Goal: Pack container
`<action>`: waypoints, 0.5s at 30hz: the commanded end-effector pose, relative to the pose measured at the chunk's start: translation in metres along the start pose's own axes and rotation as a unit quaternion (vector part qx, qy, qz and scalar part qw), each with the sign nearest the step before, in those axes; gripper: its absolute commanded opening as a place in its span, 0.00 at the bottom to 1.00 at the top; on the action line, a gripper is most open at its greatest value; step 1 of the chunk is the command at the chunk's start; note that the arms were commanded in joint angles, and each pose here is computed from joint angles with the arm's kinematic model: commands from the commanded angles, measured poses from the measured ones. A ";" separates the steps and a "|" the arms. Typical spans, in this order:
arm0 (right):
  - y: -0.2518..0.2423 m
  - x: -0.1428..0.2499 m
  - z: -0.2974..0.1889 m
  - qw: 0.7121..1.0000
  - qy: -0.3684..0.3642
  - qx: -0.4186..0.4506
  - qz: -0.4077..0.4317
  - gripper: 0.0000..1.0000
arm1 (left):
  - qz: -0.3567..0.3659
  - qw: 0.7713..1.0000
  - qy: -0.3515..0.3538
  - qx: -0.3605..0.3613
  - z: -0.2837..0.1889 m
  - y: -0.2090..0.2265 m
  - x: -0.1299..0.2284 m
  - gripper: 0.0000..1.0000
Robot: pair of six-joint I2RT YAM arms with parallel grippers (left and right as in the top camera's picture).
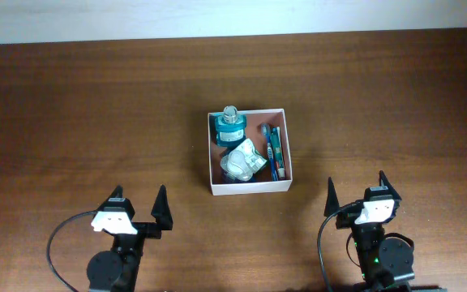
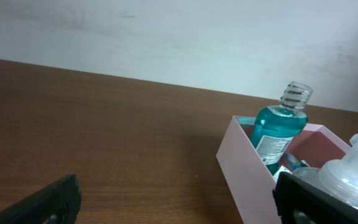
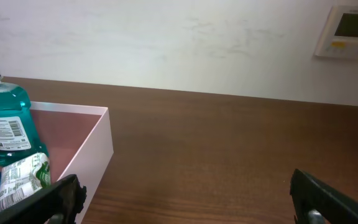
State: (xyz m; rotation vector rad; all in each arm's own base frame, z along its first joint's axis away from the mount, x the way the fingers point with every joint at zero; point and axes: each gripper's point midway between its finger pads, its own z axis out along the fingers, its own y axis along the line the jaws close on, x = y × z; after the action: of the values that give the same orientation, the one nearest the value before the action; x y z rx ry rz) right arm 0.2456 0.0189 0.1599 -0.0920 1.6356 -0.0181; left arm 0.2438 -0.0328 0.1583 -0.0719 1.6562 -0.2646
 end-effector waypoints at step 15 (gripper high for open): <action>-0.002 0.002 0.000 1.000 0.002 0.003 -0.003 0.98 | 0.061 0.998 0.001 0.021 0.000 -0.006 0.003 0.99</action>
State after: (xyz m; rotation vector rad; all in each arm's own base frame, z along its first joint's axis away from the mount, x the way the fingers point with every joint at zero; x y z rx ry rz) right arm 0.2456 0.0188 0.1599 -0.0914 1.6356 -0.0181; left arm 0.2431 -0.0378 0.1584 0.0094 1.6560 -0.2372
